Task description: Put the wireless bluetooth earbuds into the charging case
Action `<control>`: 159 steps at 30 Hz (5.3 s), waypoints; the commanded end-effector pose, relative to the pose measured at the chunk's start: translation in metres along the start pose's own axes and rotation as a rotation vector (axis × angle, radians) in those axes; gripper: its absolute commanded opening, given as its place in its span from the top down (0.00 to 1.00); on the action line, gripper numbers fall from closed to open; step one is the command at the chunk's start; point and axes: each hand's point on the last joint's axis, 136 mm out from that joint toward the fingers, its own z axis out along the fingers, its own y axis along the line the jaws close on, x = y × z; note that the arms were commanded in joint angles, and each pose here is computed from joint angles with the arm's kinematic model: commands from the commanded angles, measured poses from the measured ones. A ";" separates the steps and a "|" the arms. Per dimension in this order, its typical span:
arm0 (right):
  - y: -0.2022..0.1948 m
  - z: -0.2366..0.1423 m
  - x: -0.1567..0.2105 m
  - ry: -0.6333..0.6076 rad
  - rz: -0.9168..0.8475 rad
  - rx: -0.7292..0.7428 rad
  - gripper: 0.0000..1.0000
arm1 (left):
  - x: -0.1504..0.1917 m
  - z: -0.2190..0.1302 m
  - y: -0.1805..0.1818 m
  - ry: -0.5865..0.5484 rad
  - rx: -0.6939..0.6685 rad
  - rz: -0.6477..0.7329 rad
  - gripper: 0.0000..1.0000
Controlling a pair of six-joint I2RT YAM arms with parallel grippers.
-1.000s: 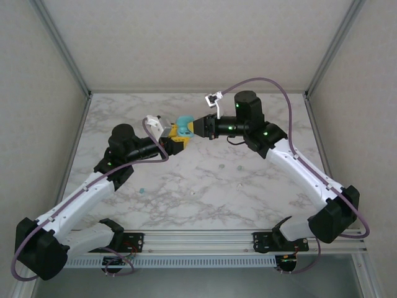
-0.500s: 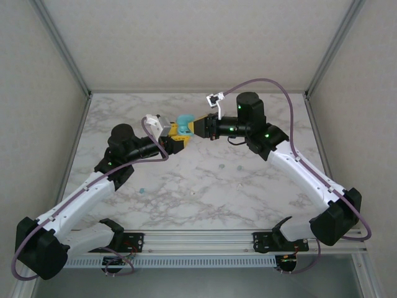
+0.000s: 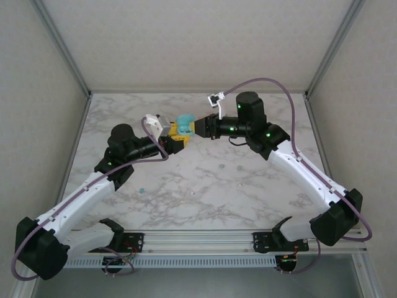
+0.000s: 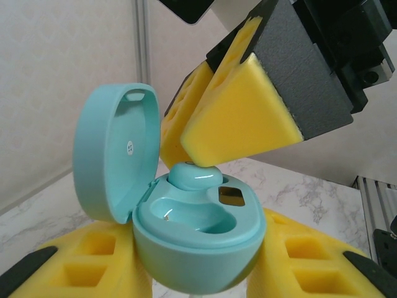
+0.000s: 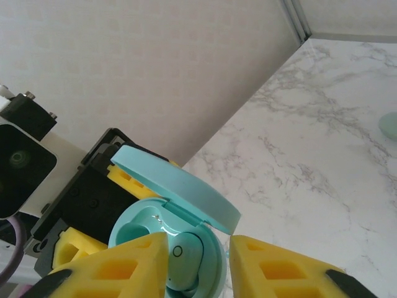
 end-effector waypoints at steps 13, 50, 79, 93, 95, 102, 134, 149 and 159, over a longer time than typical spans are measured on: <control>0.003 -0.053 -0.025 -0.179 0.013 0.192 0.46 | -0.020 -0.009 0.008 -0.060 -0.102 0.055 0.75; -0.052 0.245 0.278 0.976 -0.239 0.207 0.47 | -0.121 -0.105 -0.009 -0.147 -0.340 0.126 0.74; -0.052 0.270 0.309 1.010 -0.413 0.190 0.49 | -0.110 -0.095 -0.005 -0.133 -0.321 0.095 0.74; -0.067 0.255 0.325 1.080 -0.428 0.330 0.64 | -0.107 -0.091 -0.003 -0.126 -0.314 0.084 0.74; -0.073 0.249 0.314 1.061 -0.384 0.377 0.65 | -0.106 -0.091 -0.002 -0.126 -0.317 0.082 0.74; -0.085 0.225 0.272 0.954 -0.264 0.450 0.65 | -0.106 -0.088 -0.001 -0.124 -0.315 0.081 0.74; -0.158 0.105 0.252 0.763 0.302 0.574 0.56 | -0.088 -0.066 0.008 -0.083 -0.278 0.037 0.73; -0.159 0.100 0.242 0.784 0.152 0.630 0.56 | -0.088 -0.067 0.007 -0.082 -0.282 0.042 0.74; -0.159 0.115 0.257 0.945 0.017 0.576 0.60 | -0.088 -0.068 0.008 -0.082 -0.286 0.042 0.73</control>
